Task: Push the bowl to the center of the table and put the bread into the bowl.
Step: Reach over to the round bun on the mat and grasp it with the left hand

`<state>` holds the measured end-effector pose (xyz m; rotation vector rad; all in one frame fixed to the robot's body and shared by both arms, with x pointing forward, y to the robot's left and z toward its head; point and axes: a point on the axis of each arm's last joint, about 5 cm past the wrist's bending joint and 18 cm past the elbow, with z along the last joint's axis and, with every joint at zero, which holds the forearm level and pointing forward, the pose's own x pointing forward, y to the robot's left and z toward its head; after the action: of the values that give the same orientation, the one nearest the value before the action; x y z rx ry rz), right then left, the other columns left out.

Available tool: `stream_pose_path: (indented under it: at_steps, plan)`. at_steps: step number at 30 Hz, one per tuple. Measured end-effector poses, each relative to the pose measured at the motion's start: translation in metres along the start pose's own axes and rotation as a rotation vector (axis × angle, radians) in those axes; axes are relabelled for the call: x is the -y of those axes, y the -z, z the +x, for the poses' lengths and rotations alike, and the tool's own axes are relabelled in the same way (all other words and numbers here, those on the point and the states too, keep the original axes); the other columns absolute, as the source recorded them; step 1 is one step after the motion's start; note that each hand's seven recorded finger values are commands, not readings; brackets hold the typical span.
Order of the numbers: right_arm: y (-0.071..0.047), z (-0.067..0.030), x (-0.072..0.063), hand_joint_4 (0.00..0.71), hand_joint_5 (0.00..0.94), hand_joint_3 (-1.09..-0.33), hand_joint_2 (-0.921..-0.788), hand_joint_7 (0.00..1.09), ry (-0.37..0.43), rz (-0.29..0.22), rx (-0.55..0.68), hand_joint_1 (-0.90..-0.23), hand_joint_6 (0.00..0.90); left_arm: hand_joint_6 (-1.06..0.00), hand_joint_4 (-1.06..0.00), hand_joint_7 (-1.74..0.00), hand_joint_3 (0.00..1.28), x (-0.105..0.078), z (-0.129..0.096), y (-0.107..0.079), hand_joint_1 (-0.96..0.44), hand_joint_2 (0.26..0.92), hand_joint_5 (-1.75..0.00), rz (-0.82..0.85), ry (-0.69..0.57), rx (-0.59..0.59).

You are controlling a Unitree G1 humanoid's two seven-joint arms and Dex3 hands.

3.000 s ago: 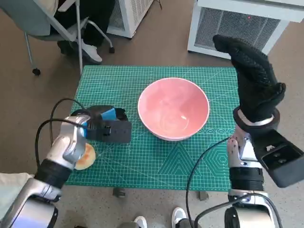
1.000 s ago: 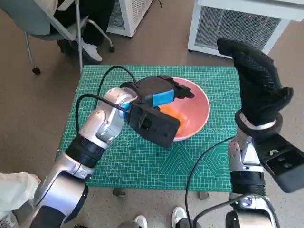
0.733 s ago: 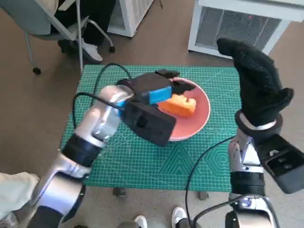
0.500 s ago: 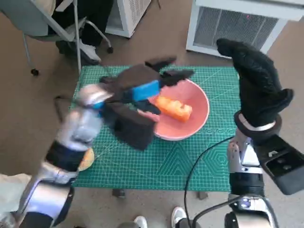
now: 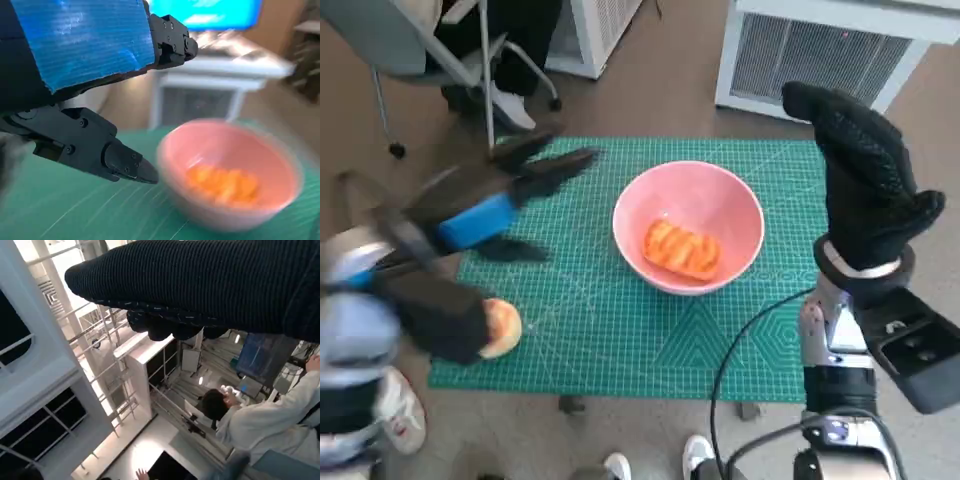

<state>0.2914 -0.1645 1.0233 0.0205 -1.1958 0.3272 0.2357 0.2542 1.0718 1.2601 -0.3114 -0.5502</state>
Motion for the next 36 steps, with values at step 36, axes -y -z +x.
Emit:
stream_pose_path:
  at_steps: [36]
  plan:
    - [0.008, 0.0045, -0.003, -0.001, 0.474, -0.840, -0.921, 0.66, -0.033, 0.025, -0.027, -0.598, -0.001, -0.41, -0.31, -0.05, 0.00, 0.079, -0.032, 0.035, -0.19, 0.823, -0.03, -0.170, 0.256, -0.274]
